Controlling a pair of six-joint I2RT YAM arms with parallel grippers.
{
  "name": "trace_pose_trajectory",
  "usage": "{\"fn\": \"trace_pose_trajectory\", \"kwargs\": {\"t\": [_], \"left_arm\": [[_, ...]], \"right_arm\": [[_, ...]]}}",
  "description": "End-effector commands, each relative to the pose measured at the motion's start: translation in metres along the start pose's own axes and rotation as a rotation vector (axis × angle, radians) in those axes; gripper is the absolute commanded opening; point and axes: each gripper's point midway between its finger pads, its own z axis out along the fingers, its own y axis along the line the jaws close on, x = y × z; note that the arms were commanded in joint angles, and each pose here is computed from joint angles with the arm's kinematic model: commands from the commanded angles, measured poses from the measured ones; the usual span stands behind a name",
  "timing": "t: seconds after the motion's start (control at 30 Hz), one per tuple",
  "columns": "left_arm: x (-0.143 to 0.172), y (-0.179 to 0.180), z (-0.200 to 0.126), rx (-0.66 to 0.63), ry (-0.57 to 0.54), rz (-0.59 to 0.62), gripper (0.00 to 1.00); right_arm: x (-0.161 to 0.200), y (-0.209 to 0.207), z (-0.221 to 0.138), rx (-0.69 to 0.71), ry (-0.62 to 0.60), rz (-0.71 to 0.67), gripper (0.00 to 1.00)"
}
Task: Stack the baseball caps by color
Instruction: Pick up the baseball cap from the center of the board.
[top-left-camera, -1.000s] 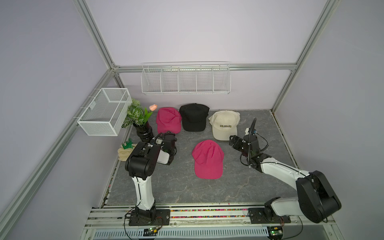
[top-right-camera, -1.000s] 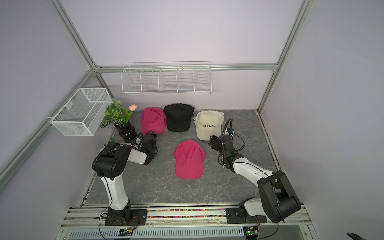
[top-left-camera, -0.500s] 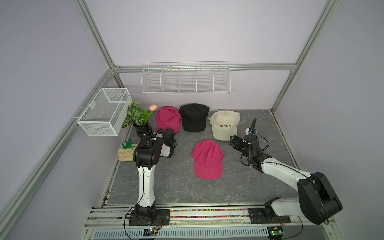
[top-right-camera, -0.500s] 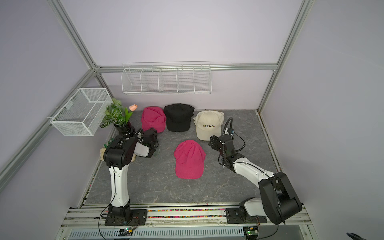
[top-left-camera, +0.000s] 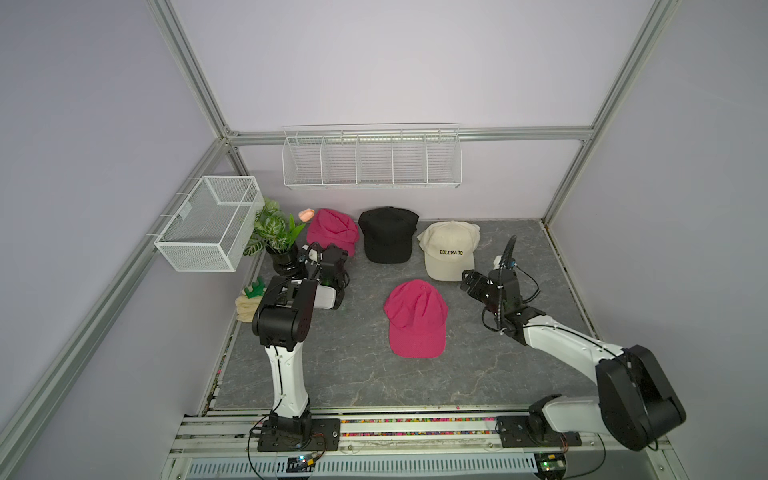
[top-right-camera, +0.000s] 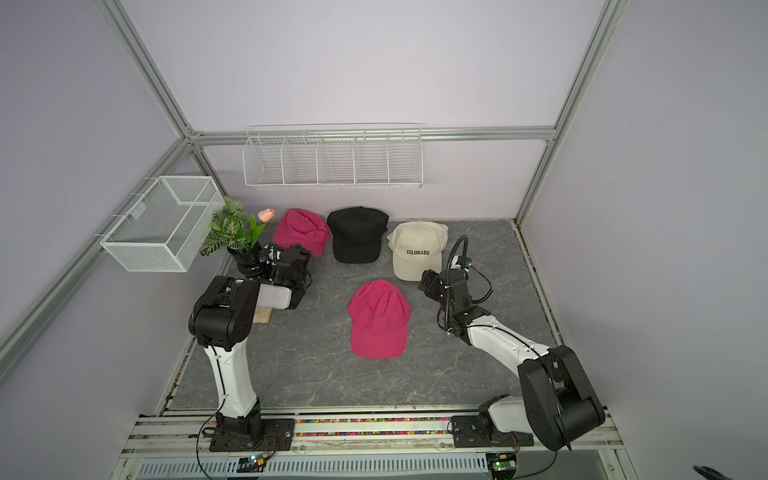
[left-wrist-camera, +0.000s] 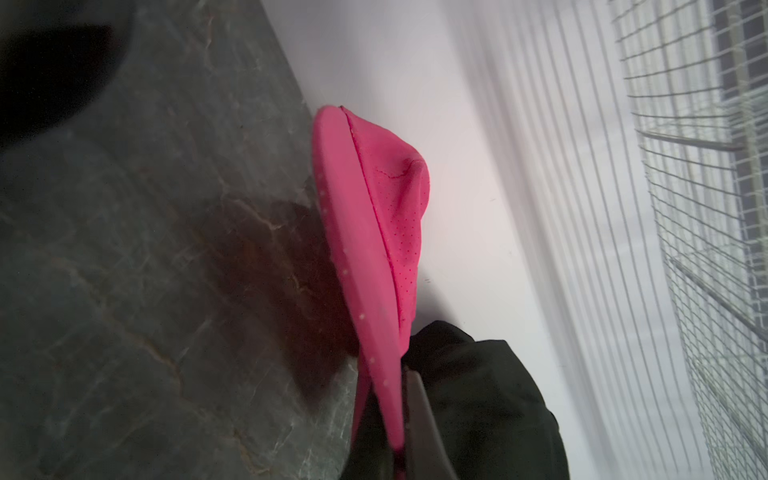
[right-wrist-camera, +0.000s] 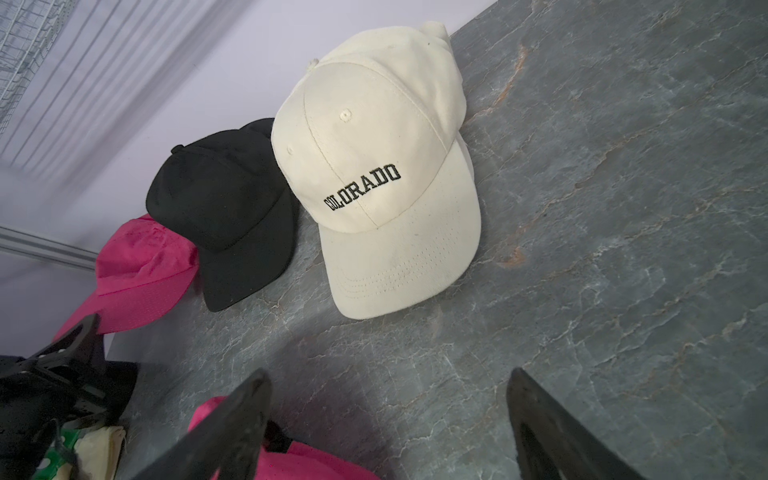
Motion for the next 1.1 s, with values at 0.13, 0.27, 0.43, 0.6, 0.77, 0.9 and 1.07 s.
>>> {"fn": "trace_pose_trajectory", "kwargs": {"t": [0.13, 0.27, 0.43, 0.6, 0.77, 0.9, 1.07], "left_arm": [[-0.008, -0.041, -0.033, 0.032, 0.05, 0.246, 0.0], [-0.002, -0.063, -0.055, 0.095, 0.145, 0.272, 0.0], [-0.001, -0.101, -0.09, 0.246, 0.26, 0.33, 0.0], [0.02, -0.145, -0.125, 0.439, 0.457, 0.362, 0.0], [0.011, -0.181, -0.153, 0.468, 0.583, 0.481, 0.0], [0.003, -0.186, -0.158, 0.444, 0.591, 0.411, 0.0], [0.073, -0.139, -0.138, 0.304, 0.914, 0.429, 0.0]], "right_arm": [[-0.014, 0.011, -0.001, -0.07, -0.066, 0.013, 0.89], [-0.019, 0.019, -0.004, -0.102, -0.084, -0.015, 0.89], [-0.023, 0.032, -0.006, -0.17, -0.08, -0.074, 0.89], [-0.032, 0.039, -0.01, -0.237, -0.076, -0.072, 0.89], [-0.044, 0.038, -0.017, -0.243, -0.098, -0.065, 0.89], [-0.047, 0.036, -0.018, -0.226, -0.103, -0.07, 0.89], [-0.048, 0.036, -0.015, -0.22, -0.097, -0.052, 0.89]]}}
